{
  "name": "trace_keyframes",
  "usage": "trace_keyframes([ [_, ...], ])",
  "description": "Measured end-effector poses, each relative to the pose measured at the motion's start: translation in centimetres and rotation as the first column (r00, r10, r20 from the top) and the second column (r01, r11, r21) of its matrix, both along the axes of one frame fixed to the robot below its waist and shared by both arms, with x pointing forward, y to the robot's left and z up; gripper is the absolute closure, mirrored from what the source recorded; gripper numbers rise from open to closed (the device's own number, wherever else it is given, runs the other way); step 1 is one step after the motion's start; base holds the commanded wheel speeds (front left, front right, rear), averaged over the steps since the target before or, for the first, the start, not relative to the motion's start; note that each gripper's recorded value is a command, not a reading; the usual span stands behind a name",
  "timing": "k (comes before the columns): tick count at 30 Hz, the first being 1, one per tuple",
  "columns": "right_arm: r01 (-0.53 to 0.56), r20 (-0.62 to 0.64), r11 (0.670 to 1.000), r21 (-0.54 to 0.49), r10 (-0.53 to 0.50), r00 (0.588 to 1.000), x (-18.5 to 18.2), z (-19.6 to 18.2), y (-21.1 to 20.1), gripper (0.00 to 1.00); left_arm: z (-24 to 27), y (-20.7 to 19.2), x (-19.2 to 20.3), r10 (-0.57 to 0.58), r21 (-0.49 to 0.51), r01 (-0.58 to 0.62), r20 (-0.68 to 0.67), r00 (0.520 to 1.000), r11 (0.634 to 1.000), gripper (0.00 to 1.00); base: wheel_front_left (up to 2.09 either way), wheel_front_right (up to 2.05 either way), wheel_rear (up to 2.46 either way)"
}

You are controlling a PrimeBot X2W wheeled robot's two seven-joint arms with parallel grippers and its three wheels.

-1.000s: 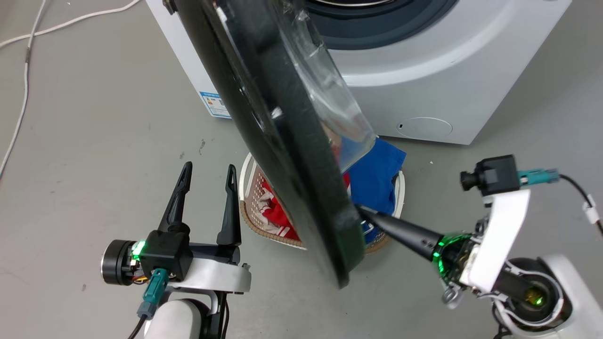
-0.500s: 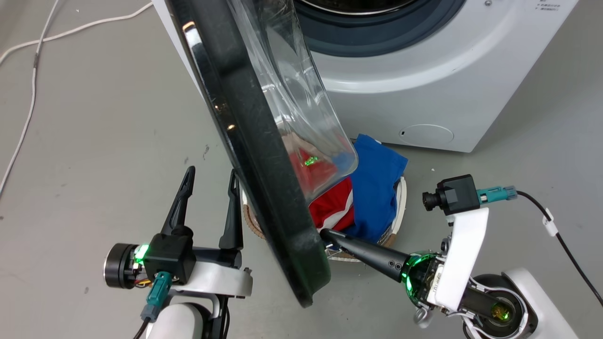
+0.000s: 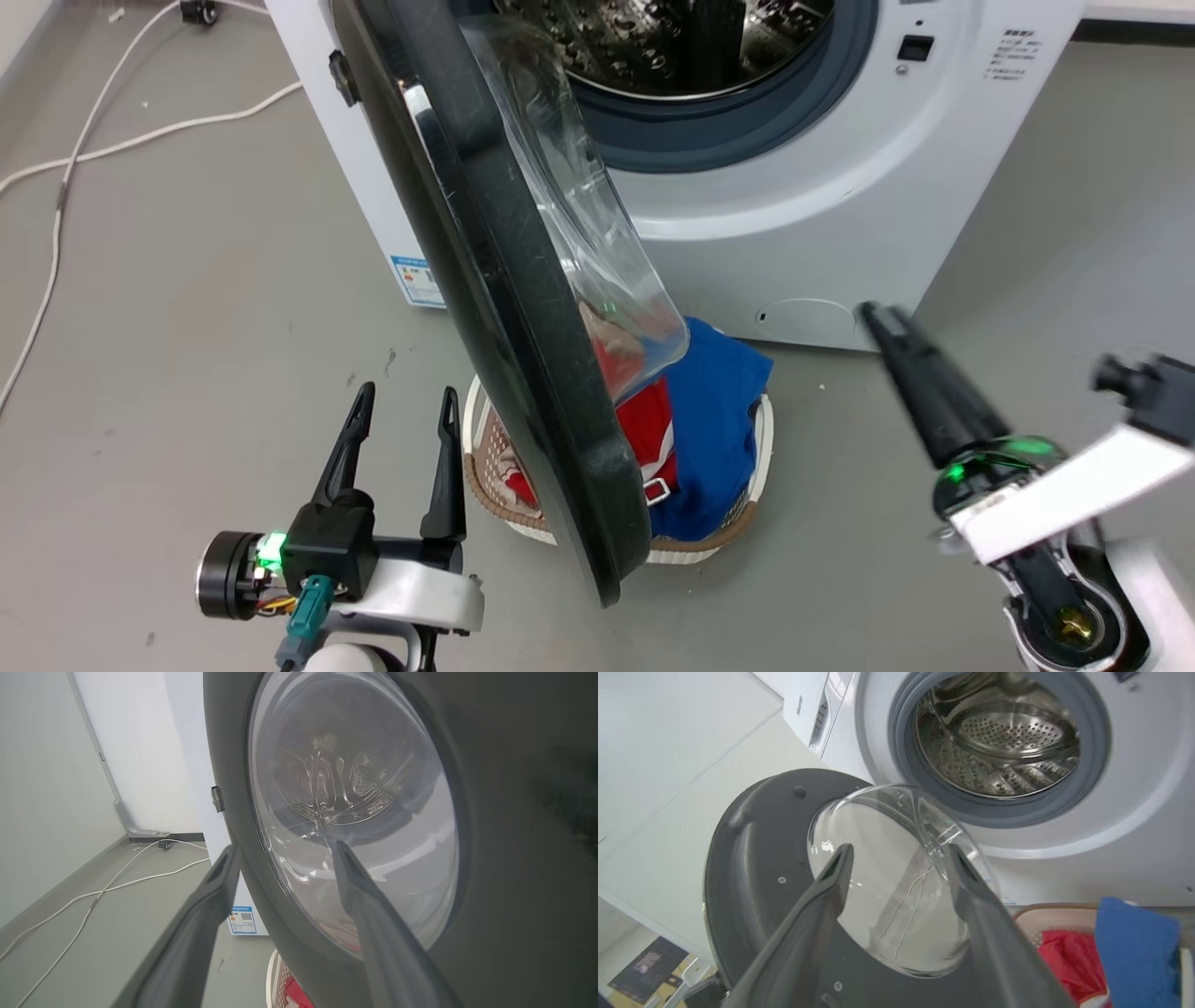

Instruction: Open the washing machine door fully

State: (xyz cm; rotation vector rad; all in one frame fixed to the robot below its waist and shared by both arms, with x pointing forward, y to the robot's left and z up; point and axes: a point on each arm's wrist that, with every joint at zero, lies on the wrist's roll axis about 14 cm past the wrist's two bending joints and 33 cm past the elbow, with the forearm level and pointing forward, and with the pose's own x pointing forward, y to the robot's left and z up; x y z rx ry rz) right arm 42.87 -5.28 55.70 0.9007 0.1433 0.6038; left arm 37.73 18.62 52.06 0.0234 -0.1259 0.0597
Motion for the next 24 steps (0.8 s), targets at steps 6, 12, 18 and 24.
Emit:
trace_keyframes([
  [6, 0.290, 0.204, 0.948, -0.129, -0.261, 0.944, 0.6, 0.0, -5.4, 0.00, 0.3, 0.0, -0.7, -0.001, 0.003, 0.001, 0.009, 1.000, 1.000, 0.00, 0.00, 0.00, 0.00],
  [12, 0.571, 0.445, 0.771, -0.282, -0.422, 0.790, -0.2, 2.6, -11.4, 0.00, 0.7, -0.2, -1.5, -0.009, 0.002, 0.009, 0.022, 1.000, 1.000, 0.00, 0.00, 0.00, 0.00],
  [18, 0.663, 0.516, 0.653, -0.366, -0.450, 0.729, -3.2, 2.5, -12.7, 0.00, 0.9, 0.0, -2.3, -0.004, 0.006, 0.004, 0.027, 1.000, 1.000, 0.00, 0.00, 0.00, 0.00],
  [24, 0.667, 0.516, 0.607, -0.432, -0.440, 0.735, -5.2, 1.1, -12.9, 0.00, 0.9, 0.0, -2.7, -0.007, 0.005, 0.007, 0.030, 1.000, 1.000, 0.00, 0.00, 0.00, 0.00],
])
